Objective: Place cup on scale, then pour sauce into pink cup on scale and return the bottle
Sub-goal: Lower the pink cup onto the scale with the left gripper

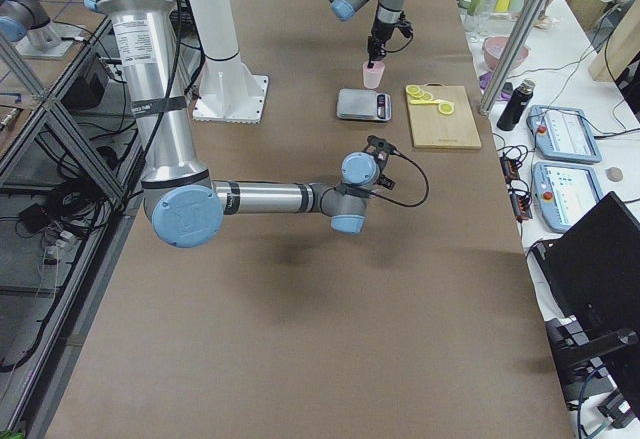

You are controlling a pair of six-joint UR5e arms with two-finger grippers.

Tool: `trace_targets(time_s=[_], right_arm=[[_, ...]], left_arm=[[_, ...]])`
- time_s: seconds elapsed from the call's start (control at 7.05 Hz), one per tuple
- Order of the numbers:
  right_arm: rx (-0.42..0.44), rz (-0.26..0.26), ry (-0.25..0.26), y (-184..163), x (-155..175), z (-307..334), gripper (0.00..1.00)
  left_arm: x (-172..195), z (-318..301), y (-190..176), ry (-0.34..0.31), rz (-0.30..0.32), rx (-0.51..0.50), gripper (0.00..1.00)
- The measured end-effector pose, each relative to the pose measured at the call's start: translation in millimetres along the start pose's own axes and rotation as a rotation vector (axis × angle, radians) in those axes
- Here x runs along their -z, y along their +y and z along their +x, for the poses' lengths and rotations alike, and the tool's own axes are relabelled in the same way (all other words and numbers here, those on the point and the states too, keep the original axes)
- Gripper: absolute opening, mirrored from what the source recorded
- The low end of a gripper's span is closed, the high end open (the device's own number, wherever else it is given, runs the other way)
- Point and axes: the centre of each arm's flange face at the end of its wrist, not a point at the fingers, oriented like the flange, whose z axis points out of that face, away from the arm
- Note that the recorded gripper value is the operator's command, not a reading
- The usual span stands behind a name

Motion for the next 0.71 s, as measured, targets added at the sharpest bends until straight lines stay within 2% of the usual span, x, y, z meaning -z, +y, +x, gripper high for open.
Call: trace_targets(time_s=[0.43, 0.71], right_arm=[[-0.019, 0.003, -0.006, 0, -3, -4, 1.00], [-0.027, 0.004, -0.012, 2, -3, -5, 1.00]], left_arm=[[-18, 26, 8, -0.020, -0.022, 0.048, 0.00], [-25, 34, 10, -0.020, -0.026, 0.046, 0.00]])
